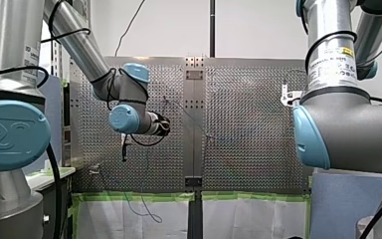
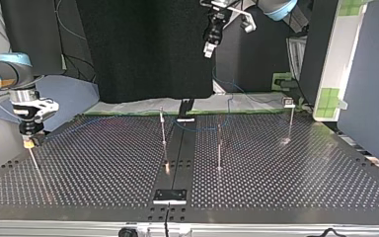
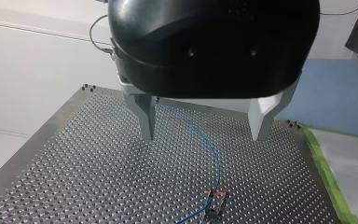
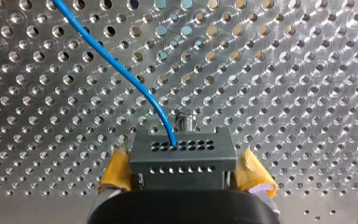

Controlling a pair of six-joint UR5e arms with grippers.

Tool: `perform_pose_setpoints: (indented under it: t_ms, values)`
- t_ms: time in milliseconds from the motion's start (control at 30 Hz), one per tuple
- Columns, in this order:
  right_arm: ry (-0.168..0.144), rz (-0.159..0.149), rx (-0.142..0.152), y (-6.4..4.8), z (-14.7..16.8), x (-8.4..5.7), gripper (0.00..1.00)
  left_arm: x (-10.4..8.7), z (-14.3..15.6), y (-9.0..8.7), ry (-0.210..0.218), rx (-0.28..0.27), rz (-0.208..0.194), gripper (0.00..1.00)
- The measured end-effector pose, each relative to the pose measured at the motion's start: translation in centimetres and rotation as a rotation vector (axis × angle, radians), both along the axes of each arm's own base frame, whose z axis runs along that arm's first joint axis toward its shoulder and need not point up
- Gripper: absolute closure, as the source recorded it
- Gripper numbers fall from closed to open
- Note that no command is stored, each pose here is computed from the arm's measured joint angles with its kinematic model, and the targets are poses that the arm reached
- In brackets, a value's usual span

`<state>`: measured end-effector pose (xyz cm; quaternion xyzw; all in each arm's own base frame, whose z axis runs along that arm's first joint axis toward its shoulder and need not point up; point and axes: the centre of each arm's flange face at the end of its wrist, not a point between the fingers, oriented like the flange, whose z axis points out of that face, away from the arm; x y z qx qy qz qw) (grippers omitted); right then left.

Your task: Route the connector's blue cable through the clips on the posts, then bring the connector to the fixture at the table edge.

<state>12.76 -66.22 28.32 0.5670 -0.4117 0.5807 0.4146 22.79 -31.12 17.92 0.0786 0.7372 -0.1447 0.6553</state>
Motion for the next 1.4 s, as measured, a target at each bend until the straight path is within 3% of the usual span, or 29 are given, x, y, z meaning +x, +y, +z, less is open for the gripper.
perform_pose_setpoints:
  t_ms: [133, 333, 733, 933, 1167, 1267, 1400]
  values:
    - [-0.001, -0.01, 0.001, 0.0, 0.0, -0.2, 0.01, 0.0, 0.0, 0.0, -0.001, 0.003, -0.001, 0.0]
    - [-0.011, -0.049, 0.003, -0.2, 0.0, -0.6, 0.01, 0.0, 0.0, 0.0, -0.002, 0.005, -0.001, 0.0]
    - [-0.022, -0.141, 0.01, -0.4, 0.0, -1.7, 0.01, 0.0, 0.0, 0.0, -0.002, 0.007, -0.002, 0.0]
    - [-0.025, -0.188, 0.032, -0.2, -0.3, -2.2, 0.01, 0.0, 0.0, 0.0, -0.002, 0.007, -0.002, 0.0]
    - [-0.019, -0.245, 0.096, 1.1, -1.5, -2.1, 0.01, 0.0, 0.0, 0.0, -0.004, 0.011, -0.002, 0.0]
    - [-0.016, -0.261, 0.089, 1.8, -1.4, -1.8, 0.01, 0.0, 0.0, 0.0, -0.004, 0.012, -0.002, 0.0]
    - [-0.003, -0.279, 0.056, 3.0, -0.6, -0.9, 0.01, 0.0, 0.0, 0.0, -0.004, 0.012, -0.002, 0.0]
